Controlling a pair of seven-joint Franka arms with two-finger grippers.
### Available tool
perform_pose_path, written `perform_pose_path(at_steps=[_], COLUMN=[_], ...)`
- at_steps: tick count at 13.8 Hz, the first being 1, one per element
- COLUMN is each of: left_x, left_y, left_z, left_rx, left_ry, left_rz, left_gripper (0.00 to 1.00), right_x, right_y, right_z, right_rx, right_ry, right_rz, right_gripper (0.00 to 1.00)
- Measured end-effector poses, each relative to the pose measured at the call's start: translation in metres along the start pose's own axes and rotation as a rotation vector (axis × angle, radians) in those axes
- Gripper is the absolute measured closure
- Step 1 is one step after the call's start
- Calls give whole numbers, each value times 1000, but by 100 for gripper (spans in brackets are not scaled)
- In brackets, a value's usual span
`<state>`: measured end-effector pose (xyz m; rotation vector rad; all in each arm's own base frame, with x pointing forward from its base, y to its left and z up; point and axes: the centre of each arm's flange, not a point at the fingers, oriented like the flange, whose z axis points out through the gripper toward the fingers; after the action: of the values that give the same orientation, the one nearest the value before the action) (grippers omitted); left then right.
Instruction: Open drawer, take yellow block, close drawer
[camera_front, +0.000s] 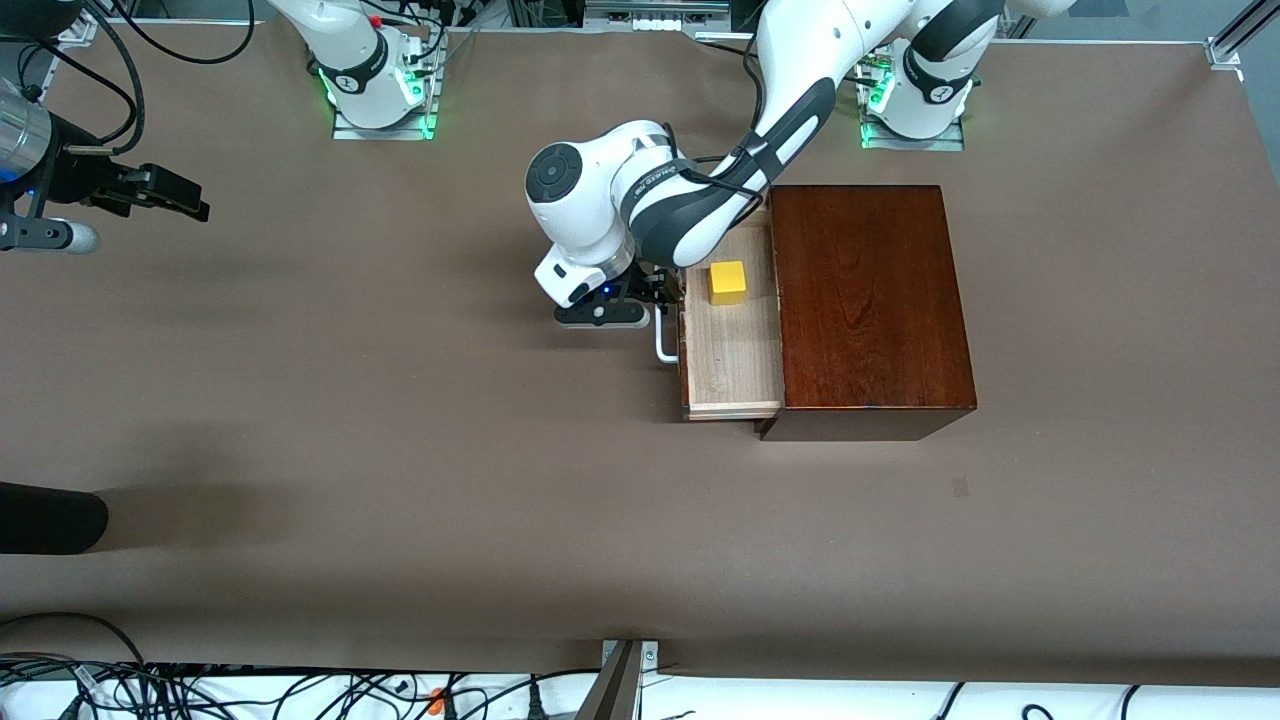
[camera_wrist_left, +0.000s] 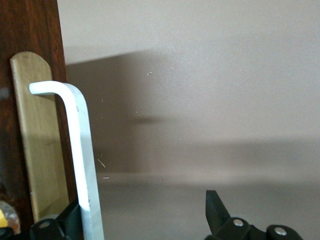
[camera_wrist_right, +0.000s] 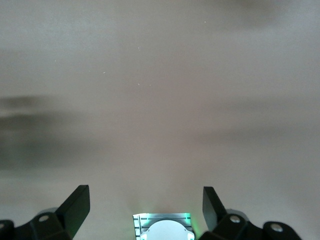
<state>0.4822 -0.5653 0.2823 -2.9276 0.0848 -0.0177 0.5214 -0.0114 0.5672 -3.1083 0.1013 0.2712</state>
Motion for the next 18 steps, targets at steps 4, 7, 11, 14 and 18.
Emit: perform_pose_path(at_steps=[4, 7, 11, 14, 18], left_x=[6, 2, 31, 42, 36], left_y=[-6, -29, -138, -255, -410], left_z=[-32, -85, -175, -218, -242], left_rx=[-25, -44, -133, -161, -185], left_ry=[8, -39, -79, -62, -52], left_rz=[-14, 6, 31, 43, 35], left_gripper=[0, 0, 0, 0, 0], right_x=[0, 0, 0, 0, 3], right_y=[0, 0, -2, -9, -78], right_z=[0, 0, 0, 0, 11], right_rx=[0, 0, 0, -2, -18], right_ry=[0, 0, 0, -1, 0], right_rz=[0, 0, -3, -18, -141], right_gripper=[0, 0, 0, 0, 0])
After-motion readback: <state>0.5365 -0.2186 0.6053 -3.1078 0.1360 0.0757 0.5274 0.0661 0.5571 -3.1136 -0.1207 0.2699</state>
